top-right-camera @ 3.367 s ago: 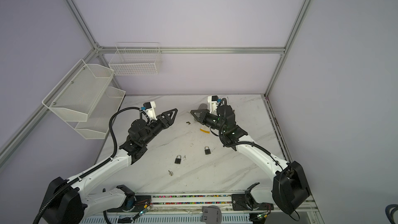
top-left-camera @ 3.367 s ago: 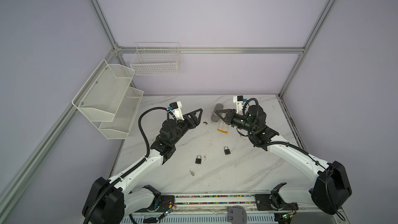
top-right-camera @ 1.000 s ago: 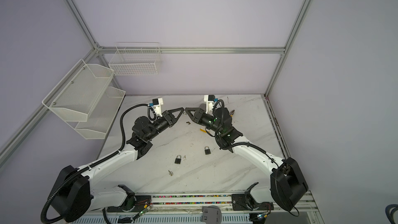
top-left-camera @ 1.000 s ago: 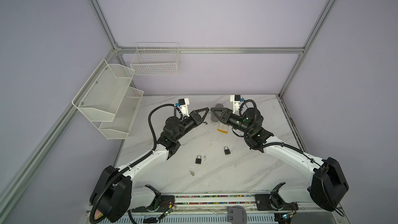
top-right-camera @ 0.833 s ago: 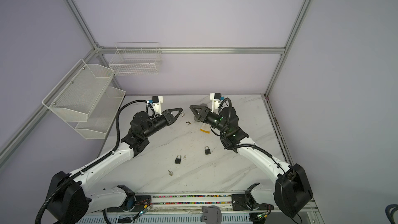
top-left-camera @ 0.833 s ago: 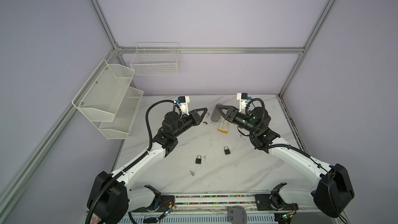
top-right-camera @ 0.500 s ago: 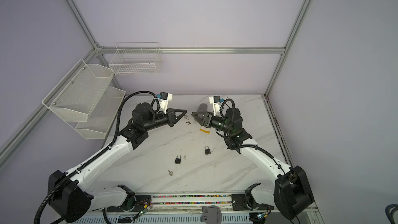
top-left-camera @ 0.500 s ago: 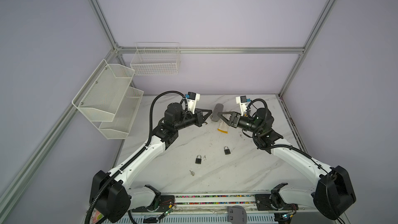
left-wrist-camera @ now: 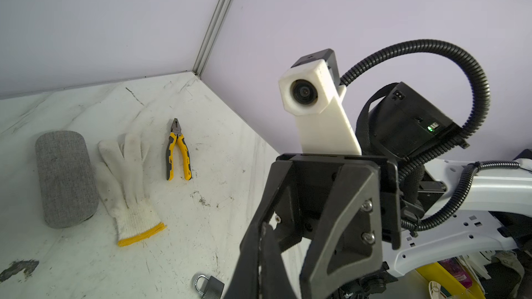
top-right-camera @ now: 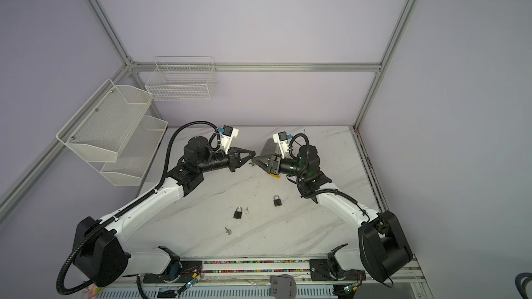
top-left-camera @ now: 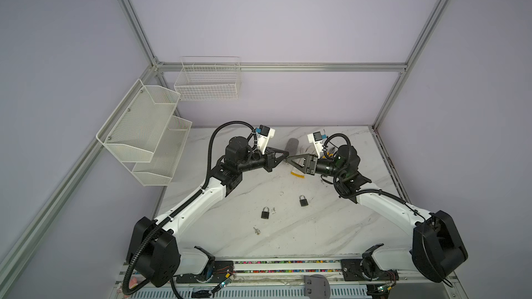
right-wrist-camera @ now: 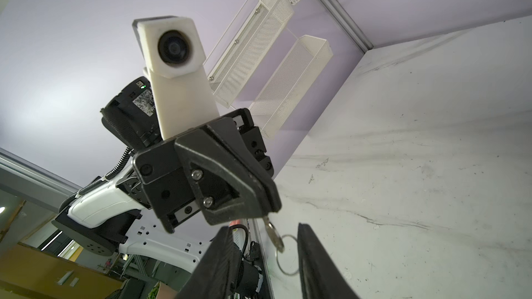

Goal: Unlock with the key

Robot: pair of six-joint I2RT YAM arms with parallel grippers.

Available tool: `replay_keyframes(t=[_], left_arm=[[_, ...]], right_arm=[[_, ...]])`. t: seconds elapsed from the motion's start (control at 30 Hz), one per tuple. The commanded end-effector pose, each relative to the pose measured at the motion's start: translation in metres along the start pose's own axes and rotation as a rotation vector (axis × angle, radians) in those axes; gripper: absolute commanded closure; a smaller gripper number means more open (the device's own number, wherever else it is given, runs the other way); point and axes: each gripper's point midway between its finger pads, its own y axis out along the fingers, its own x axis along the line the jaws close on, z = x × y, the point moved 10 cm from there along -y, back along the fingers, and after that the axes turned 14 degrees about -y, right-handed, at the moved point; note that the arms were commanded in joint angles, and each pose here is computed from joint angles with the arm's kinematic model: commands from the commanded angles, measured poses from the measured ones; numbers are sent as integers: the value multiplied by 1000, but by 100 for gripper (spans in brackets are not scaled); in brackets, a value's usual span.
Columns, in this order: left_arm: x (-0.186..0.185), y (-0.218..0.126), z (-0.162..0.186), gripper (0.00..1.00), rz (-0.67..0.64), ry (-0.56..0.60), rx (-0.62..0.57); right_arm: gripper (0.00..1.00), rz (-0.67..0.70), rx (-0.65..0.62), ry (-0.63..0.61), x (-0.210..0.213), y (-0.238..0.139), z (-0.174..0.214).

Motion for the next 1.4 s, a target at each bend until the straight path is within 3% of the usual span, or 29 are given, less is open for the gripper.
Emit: replay_keyframes(t=[0.0,0.13,0.43,1.0,1.03,1.07,1.1,1.23,1.3,1.37], left_arm=[[-37,-9,-33,100,111,106,-94],[-38,-7,-36,100,125,99,-95],[-39,-4,-37,100,138,97,-94],[-37,-5,-37,100,110,87,-116],[-37,-5,-38,89,105,83,-114],[-37,-5,-38,66,97,74,-108],[-38,-6,-39,53,89,70,-107],[-34,-13,-35,32,11,18,-148],[-27,-19,-28,23,-57,-68,-198],[-19,-23,-16,21,-141,-168,-232]], right_arm=[[62,-33,-20,-38,1,-2,-4],[71,-81,-4,-18,-3,2,-1],[76,-112,-3,-8,-5,6,-3],[100,-112,-32,1,-2,4,-7],[100,-105,-38,2,-2,3,-9],[100,-96,-45,7,-2,0,-10],[100,-83,-49,17,-2,-2,-11],[100,-4,-60,51,-5,-18,-17],[100,88,-42,81,-13,-27,-17],[100,212,-10,101,-22,-35,-15]])
